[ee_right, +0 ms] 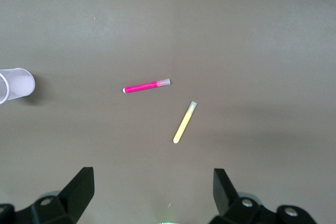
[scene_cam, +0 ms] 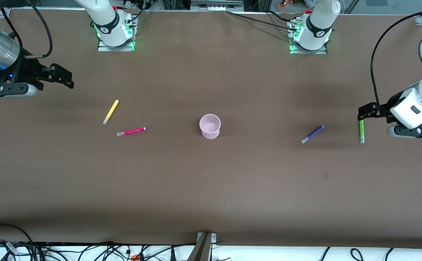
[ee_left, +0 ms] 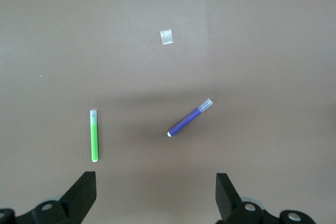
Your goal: Organize pens into pink holder with both arms
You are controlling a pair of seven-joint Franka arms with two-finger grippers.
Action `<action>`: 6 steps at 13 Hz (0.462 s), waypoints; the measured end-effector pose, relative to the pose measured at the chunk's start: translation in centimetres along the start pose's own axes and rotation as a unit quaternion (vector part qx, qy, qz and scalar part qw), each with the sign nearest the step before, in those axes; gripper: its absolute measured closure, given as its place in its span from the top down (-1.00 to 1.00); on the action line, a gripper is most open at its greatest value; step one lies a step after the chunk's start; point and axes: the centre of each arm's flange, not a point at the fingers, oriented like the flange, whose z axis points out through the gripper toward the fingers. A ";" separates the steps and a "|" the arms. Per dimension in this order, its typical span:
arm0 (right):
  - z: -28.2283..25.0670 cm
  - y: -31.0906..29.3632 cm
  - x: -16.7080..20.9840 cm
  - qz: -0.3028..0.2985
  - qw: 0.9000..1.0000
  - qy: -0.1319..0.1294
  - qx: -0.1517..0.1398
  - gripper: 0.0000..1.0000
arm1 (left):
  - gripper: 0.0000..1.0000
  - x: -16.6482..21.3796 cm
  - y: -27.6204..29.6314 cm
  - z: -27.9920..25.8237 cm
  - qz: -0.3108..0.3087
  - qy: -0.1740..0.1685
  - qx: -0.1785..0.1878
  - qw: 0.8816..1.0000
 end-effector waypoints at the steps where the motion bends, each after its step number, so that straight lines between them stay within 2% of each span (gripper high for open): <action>1: -0.1 0.0 0.0 0.000 1.000 0.001 0.000 1.00 | 1.00 0.1 -0.1 1.1 0.024 -0.011 -0.003 1.000; 3: -0.3 0.1 0.0 0.001 1.000 0.004 -0.002 1.00 | 1.00 0.4 -0.6 3.9 0.066 -0.039 -0.013 0.997; 6: -1.2 0.8 0.3 0.004 1.000 0.019 -0.015 1.00 | 1.00 0.6 -1.0 10.5 0.085 -0.084 -0.032 0.992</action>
